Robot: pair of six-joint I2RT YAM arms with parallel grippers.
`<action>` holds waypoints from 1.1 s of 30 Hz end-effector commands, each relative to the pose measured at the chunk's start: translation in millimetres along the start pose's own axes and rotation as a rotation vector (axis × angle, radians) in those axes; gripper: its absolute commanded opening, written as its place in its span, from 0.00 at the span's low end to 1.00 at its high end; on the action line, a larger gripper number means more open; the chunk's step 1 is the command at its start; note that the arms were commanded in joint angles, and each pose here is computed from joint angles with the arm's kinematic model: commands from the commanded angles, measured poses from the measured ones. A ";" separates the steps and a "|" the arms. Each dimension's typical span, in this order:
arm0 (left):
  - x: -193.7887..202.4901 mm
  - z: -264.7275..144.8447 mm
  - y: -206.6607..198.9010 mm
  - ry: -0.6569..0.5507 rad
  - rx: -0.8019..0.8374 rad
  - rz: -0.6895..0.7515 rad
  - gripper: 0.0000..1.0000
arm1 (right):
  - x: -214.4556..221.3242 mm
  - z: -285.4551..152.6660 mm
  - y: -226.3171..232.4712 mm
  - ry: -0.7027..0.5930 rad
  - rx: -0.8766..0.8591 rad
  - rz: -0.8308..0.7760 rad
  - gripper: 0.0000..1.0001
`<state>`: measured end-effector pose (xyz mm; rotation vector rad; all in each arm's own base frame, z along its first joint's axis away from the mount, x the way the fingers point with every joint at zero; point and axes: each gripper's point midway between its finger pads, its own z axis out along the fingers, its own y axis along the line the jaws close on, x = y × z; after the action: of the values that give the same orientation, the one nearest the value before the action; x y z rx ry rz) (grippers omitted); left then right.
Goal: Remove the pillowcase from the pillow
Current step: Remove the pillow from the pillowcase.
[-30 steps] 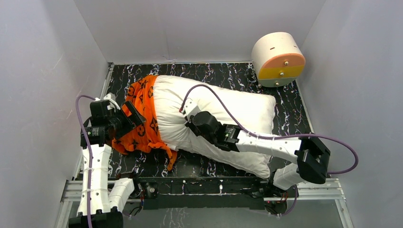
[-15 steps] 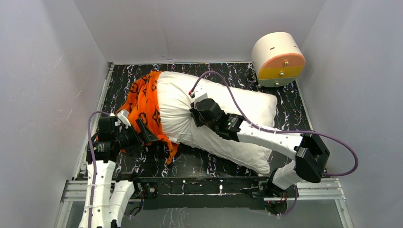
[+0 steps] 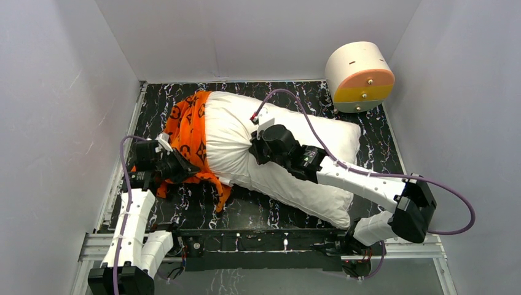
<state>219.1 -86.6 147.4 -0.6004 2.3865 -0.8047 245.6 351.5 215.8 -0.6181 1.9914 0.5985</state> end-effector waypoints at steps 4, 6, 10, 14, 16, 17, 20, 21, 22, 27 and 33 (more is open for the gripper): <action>-33.6 -19.4 9.5 -0.178 -0.120 0.098 0.00 | -6.4 -29.6 -27.0 -0.037 0.076 -0.033 0.00; -45.9 -32.7 13.3 -0.239 -0.182 0.135 0.00 | -7.6 -39.8 -33.5 -0.055 0.089 -0.070 0.00; -69.7 -61.3 13.3 -0.377 -0.259 0.183 0.00 | -2.7 -55.0 -36.2 -0.071 0.046 -0.196 0.00; -70.7 -60.7 -18.5 -0.355 -0.110 0.278 0.05 | -1.9 -69.4 -29.9 -0.090 -0.048 -0.385 0.00; -65.1 -56.2 -36.8 -0.295 -0.016 0.312 0.46 | -3.1 -73.5 -29.4 -0.096 -0.067 -0.449 0.00; -62.8 -55.1 -43.0 -0.271 0.014 0.312 0.59 | -2.4 -74.2 -28.6 -0.091 -0.076 -0.471 0.00; -70.8 -64.8 -52.1 -0.307 0.023 0.328 0.79 | 8.5 -73.3 -28.0 -0.040 -0.106 -0.536 0.00; -76.8 -71.6 -52.4 -0.345 0.003 0.333 0.87 | 13.5 -72.2 -29.2 -0.019 -0.109 -0.548 0.00; -82.7 -77.6 -50.6 -0.382 -0.026 0.333 0.95 | 18.1 -71.1 -30.1 0.000 -0.111 -0.556 0.00; -97.2 -83.1 -40.2 -0.421 -0.120 0.328 0.98 | 35.3 -69.9 -24.8 0.046 -0.165 -0.559 0.00; -69.0 -26.9 -57.4 -0.141 0.092 0.309 0.98 | 49.2 -71.9 -14.1 0.043 -0.244 -0.544 0.00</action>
<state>258.2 -45.2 248.9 -0.3361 2.1411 -0.4652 201.1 293.8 216.8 -1.2078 1.6835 0.4562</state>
